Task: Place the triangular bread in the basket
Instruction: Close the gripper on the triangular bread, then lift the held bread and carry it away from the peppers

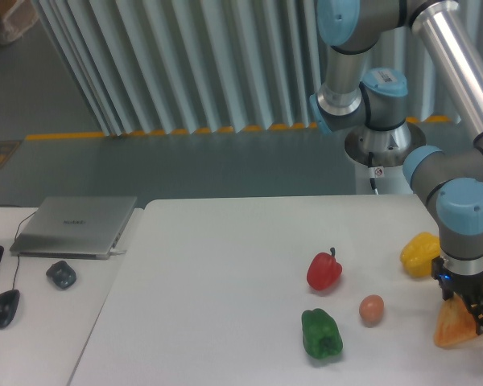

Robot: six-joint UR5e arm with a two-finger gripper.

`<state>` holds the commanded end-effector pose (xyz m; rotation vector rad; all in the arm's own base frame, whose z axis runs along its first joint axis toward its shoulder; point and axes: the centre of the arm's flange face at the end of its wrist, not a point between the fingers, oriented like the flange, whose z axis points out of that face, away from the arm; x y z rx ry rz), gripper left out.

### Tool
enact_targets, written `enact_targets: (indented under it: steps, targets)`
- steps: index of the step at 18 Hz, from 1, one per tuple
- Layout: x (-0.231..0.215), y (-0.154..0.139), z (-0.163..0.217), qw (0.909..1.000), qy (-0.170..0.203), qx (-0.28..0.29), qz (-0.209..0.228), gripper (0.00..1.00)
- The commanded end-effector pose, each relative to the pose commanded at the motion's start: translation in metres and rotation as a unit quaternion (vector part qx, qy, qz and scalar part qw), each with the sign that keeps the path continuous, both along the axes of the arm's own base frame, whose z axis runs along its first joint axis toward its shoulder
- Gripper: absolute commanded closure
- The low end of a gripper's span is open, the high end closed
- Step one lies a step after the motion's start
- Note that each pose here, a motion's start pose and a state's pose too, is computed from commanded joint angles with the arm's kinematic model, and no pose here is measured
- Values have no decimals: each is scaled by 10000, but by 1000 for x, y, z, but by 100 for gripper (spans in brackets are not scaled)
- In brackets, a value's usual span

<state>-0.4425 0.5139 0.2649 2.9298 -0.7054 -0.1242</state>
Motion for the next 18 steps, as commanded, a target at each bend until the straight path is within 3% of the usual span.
enact_targets:
  steps: [1,4,6,11,13,18]
  targets:
    - [-1,1,-2,10000,-13,-10,-7,24]
    - [-2,2,3,10000,30,5,23,55]
    - [-12,-6,21,9999,88,100,98,63]
    - [-7,-18,59,9988,-125,426,222,68]
    - [-10,-37,86,9932,-453,836,670,69]
    - [-12,-69,115,9914,-628,769,849,69]
